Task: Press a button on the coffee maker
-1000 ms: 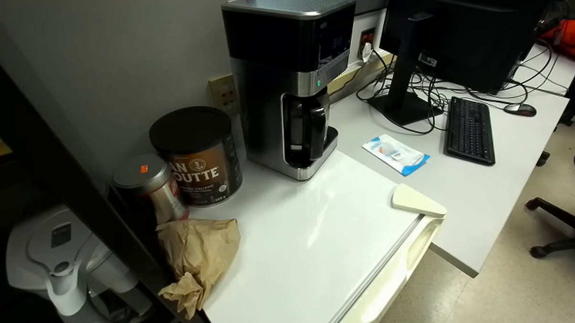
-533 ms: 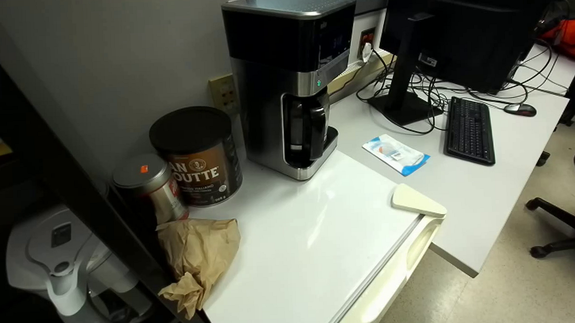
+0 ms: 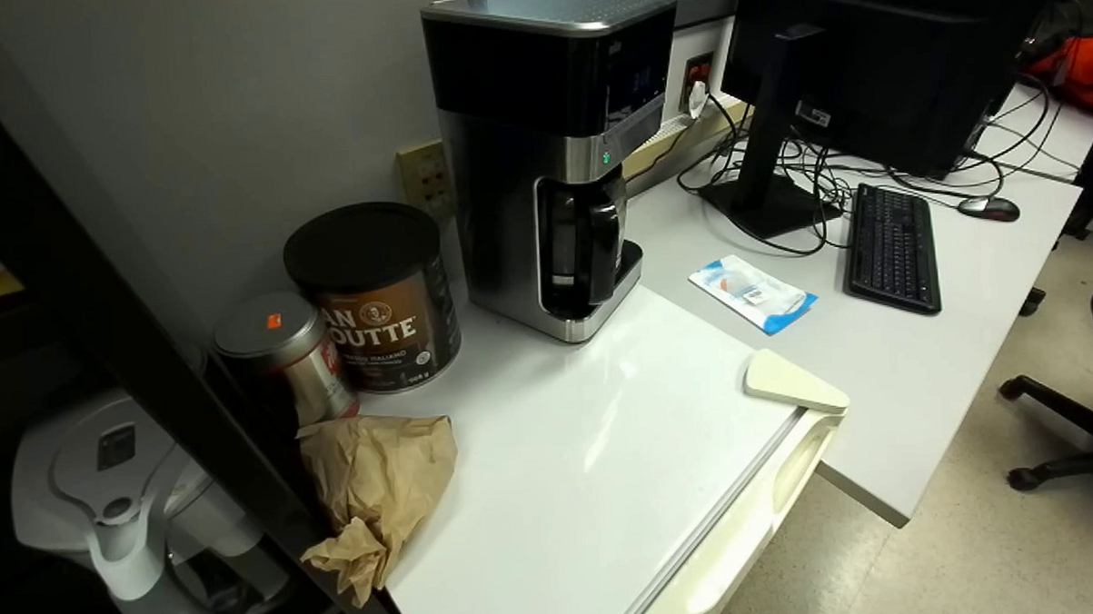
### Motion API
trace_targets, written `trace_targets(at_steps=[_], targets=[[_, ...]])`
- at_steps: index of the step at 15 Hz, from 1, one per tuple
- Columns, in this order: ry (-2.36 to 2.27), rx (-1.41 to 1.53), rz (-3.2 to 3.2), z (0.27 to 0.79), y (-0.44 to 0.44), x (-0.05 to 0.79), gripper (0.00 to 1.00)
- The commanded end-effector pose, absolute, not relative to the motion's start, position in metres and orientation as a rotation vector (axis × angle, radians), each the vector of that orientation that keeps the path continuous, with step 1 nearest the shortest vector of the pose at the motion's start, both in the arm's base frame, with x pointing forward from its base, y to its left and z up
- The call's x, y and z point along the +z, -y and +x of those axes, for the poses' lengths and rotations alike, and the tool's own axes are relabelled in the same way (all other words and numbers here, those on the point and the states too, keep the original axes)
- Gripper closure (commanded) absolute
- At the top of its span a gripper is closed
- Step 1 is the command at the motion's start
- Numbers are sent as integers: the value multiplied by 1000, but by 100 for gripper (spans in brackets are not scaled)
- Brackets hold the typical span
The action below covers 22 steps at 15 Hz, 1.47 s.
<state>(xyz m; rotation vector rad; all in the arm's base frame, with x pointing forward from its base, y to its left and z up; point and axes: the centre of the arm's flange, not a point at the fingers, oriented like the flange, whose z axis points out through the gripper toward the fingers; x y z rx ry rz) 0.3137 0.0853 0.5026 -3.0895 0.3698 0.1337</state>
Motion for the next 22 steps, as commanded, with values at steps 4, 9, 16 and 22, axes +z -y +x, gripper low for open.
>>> trace_targets(at_steps=[4,9,16,22], targets=[[-276,56,-3259,370,-57,501,0],[-78,-5,-3439,426,-36,497,0],[231,-143,-3568,505,-16,476,26],[351,-301,-3570,568,2,447,62]])
